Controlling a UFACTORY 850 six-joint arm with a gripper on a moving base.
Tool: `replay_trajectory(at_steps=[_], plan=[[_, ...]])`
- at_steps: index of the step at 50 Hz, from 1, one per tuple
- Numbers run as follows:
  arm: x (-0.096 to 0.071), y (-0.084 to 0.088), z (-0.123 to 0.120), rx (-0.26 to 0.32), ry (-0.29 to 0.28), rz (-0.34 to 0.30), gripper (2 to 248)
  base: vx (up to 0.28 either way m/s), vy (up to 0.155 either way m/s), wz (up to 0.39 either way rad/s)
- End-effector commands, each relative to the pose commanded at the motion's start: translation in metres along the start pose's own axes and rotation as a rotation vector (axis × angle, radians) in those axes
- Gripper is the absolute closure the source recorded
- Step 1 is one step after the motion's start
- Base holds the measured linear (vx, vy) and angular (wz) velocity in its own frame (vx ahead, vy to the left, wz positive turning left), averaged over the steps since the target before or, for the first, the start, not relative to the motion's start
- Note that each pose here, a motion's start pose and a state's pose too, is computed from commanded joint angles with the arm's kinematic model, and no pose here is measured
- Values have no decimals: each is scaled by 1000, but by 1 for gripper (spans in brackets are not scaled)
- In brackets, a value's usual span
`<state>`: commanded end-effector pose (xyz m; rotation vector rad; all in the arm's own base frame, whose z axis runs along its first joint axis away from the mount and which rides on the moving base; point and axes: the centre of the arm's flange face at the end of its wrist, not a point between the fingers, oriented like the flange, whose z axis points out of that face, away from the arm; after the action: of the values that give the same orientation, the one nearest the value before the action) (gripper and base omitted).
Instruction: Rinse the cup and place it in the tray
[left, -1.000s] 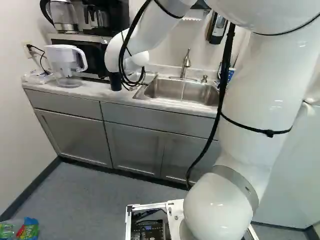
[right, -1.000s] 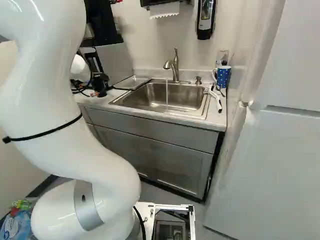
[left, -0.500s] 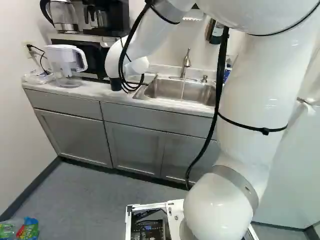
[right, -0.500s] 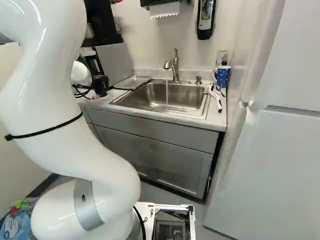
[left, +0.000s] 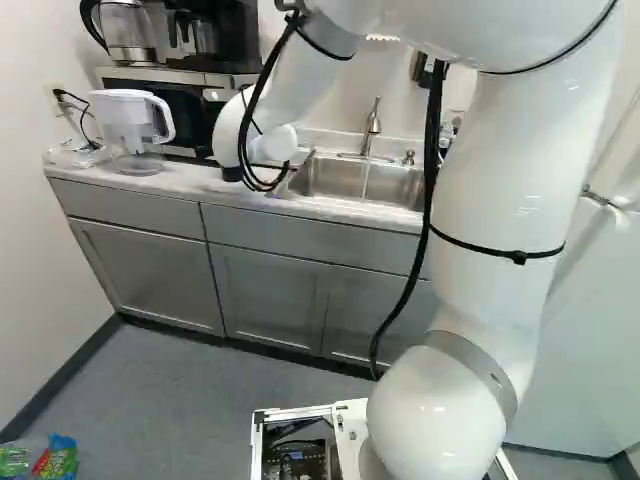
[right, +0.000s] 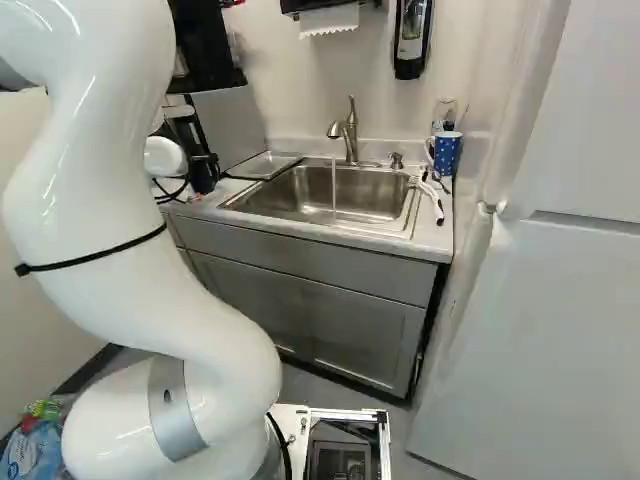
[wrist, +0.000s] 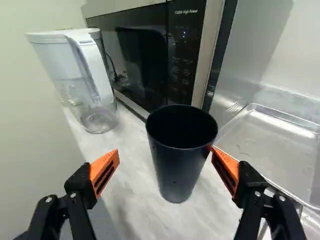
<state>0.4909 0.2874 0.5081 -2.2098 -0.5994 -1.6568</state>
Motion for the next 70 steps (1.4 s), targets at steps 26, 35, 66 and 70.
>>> replay_trajectory(at_steps=[26, 35, 66, 70], plan=[[-15, 4, 6, -6, 49, 2, 3, 0, 0, 0], [-15, 4, 6, -6, 49, 2, 3, 0, 0, 0], [-15, 4, 6, -6, 49, 2, 44, 0, 0, 0], [-15, 4, 6, -6, 49, 2, 82, 0, 0, 0]])
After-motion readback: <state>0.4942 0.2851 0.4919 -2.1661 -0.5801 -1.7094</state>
